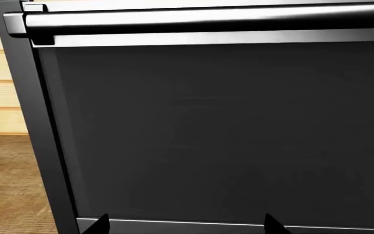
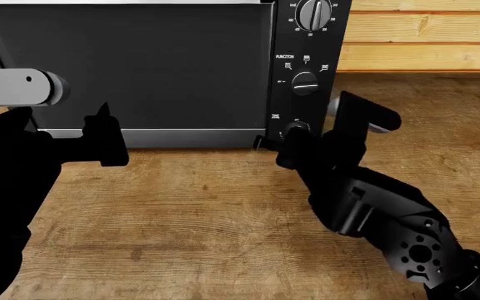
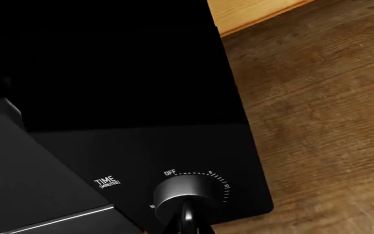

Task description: Turn on the toaster oven by setting the timer.

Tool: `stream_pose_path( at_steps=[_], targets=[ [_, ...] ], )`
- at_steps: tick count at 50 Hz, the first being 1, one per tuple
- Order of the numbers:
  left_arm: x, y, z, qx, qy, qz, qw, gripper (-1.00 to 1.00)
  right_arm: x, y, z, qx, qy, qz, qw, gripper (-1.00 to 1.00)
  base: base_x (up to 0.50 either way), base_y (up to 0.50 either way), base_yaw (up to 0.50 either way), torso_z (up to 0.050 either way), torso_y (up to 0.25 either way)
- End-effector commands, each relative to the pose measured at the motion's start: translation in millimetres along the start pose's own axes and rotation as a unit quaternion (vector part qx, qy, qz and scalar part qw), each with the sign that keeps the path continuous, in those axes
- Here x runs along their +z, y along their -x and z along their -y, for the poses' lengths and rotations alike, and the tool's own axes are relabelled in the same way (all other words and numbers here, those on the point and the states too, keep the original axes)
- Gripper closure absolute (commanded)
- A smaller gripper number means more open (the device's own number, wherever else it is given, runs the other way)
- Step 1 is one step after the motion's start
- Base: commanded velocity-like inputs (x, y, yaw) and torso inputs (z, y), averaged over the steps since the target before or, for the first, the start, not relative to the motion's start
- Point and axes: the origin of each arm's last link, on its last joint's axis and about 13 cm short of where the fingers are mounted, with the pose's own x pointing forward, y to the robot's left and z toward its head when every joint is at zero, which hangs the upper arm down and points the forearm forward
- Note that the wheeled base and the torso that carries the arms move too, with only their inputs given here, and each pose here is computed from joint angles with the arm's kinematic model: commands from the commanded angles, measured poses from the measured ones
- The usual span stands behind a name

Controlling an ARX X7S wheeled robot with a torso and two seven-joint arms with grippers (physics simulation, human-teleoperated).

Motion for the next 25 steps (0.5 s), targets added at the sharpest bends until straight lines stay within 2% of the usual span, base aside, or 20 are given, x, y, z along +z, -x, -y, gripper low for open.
stream_pose_path(
  at_steps=[1,25],
  targets=[
    [-0.4,0.6,0.2,-0.001,0.000,-0.001,1.000,-1.00,1.6,-0.7,-12.3,0.079,-0.076,-0.027,0.994,1.00,0.01,0.00,0.01,0.000,0.000],
    [-1.1,-0.3,-0.1,0.000,0.001,-0.001,1.000,-1.00,0.9,0.1,-13.0,0.098,-0.121,-0.064,0.986,1.00,0.01,0.01,0.01,-0.001,0.000]
  ],
)
